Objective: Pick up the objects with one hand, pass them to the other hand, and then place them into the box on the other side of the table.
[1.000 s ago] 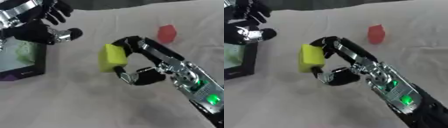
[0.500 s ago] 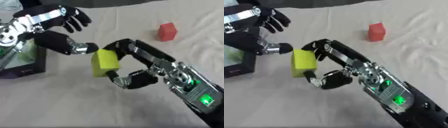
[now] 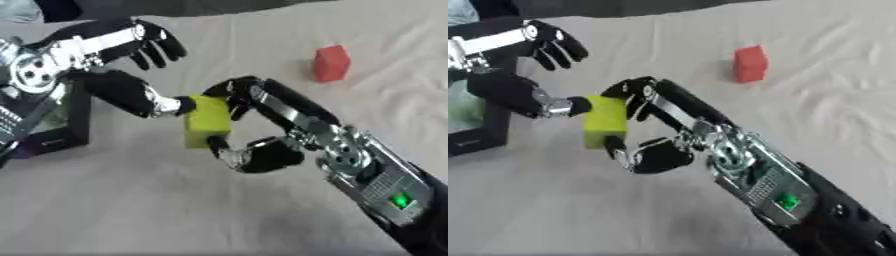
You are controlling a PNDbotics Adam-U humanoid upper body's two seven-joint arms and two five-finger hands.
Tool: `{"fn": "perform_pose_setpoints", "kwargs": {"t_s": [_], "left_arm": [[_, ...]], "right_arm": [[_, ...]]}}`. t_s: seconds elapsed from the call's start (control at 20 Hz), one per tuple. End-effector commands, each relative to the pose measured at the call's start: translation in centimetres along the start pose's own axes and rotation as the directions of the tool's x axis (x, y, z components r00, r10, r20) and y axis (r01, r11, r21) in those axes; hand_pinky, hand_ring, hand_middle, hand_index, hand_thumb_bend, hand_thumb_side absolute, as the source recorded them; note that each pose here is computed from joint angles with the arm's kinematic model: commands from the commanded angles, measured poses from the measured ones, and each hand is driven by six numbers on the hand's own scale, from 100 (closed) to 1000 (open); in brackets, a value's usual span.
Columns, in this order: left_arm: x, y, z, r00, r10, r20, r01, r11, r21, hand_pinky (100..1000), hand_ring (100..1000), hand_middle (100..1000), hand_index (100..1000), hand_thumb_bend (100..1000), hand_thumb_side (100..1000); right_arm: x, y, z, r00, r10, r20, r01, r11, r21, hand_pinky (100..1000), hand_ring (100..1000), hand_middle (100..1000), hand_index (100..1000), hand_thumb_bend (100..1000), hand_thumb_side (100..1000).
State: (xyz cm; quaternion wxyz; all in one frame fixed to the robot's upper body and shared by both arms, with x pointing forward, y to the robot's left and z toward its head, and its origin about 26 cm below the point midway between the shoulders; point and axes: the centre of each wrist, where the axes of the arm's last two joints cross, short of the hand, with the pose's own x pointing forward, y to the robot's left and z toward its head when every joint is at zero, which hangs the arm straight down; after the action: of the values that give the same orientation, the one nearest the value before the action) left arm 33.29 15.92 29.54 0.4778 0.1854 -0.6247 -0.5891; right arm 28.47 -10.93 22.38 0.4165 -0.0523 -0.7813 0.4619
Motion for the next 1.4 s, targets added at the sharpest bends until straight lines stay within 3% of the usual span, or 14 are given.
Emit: {"fn": "perform_pose_setpoints", "kwargs": {"t_s": [0.05, 0.25, 0.65, 1.4], "left_arm": [[-0.8, 0.2, -0.3, 0.998, -0.024, -0.058, 0.024, 1.000, 0.009, 779, 765, 747, 816, 409, 183], [-1.2, -0.2, -0.7, 0.998, -0.033, -0.056, 0.032, 0.999, -0.013, 782, 769, 751, 825, 565, 345], [-1.5, 0.6, 0.3, 1.000, -0.020, -0.007, 0.020, 1.000, -0.018, 786, 771, 743, 821, 605, 434], [-2.2, 1.7, 2.2, 0.997, 0.043, 0.063, -0.033, 0.988, -0.150, 808, 787, 738, 826, 630, 414]], "right_arm": [[1.8, -0.2, -0.3, 0.998, -0.001, 0.059, 0.002, 1.000, -0.020, 675, 692, 566, 689, 100, 117], [2.0, -0.1, -0.4, 0.998, -0.003, 0.066, 0.004, 1.000, -0.013, 676, 691, 565, 689, 100, 114], [1.9, 0.0, -0.4, 0.998, 0.006, 0.059, -0.005, 1.000, -0.016, 676, 691, 566, 688, 100, 111], [2.0, 0.0, -0.4, 0.998, 0.021, 0.062, -0.019, 0.999, -0.027, 673, 690, 564, 687, 100, 107]]}}
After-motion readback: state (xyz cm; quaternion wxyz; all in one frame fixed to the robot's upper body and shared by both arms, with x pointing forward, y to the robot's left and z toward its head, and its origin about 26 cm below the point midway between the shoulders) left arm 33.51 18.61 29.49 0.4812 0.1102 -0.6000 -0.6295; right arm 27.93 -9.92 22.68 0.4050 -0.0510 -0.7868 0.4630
